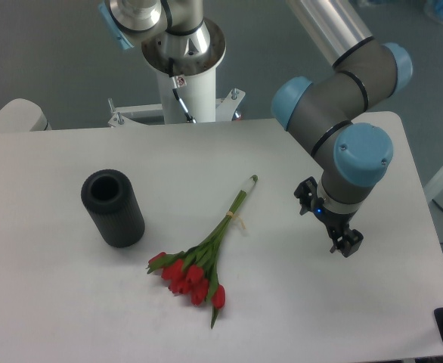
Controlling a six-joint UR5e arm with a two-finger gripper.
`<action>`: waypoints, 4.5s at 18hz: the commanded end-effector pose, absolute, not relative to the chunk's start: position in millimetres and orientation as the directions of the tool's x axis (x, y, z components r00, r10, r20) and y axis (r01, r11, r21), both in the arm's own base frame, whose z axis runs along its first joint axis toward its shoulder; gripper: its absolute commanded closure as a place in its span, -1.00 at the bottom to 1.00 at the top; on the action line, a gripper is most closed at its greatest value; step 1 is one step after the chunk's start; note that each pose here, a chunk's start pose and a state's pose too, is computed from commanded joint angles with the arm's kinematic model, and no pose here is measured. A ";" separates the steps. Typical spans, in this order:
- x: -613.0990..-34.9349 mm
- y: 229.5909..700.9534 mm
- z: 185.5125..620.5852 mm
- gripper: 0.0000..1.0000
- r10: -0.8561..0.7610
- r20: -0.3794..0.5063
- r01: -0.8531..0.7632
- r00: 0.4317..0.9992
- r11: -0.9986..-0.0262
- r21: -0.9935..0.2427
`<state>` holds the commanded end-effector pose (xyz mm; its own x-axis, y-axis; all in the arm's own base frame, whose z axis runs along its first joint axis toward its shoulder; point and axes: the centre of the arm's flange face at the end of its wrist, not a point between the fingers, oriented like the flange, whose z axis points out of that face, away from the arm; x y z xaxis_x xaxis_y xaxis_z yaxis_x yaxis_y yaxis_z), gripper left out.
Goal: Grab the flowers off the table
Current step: 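Move the gripper over the tulip stems and lower it to grasp them, then lift the grasped red tulip bouquet up off the table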
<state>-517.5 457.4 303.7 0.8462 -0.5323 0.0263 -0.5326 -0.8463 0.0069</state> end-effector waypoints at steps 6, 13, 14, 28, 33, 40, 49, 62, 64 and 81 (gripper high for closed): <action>-496.4 455.7 294.2 -1.00 -0.459 0.056 -0.460 0.887 -0.888 0.010; -470.8 461.0 284.8 -1.00 -0.408 0.081 -0.410 0.910 -0.912 0.018; -465.9 461.3 282.9 -1.00 -0.402 0.087 -0.405 0.912 -0.914 0.020; -427.3 465.0 256.2 -1.00 -0.341 0.077 -0.344 0.937 -0.938 0.032; -421.7 463.7 249.9 -1.00 -0.303 0.090 -0.307 0.949 -0.951 0.037; -372.9 484.9 227.2 -1.00 -0.226 0.116 -0.235 0.967 -0.970 0.063; -335.5 515.0 193.3 -0.99 -0.170 0.057 -0.171 0.984 -0.985 0.015; -358.1 506.4 226.3 1.00 -0.127 0.002 -0.127 0.992 -0.992 -0.027; -376.5 493.8 246.9 1.00 -0.097 -0.019 -0.098 0.995 -0.994 -0.050; -476.0 498.4 342.8 1.00 -0.277 0.025 -0.276 0.961 -0.961 -0.026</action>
<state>-476.0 498.4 342.8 0.9605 -0.2770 0.0249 -0.2764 -0.9607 -0.0256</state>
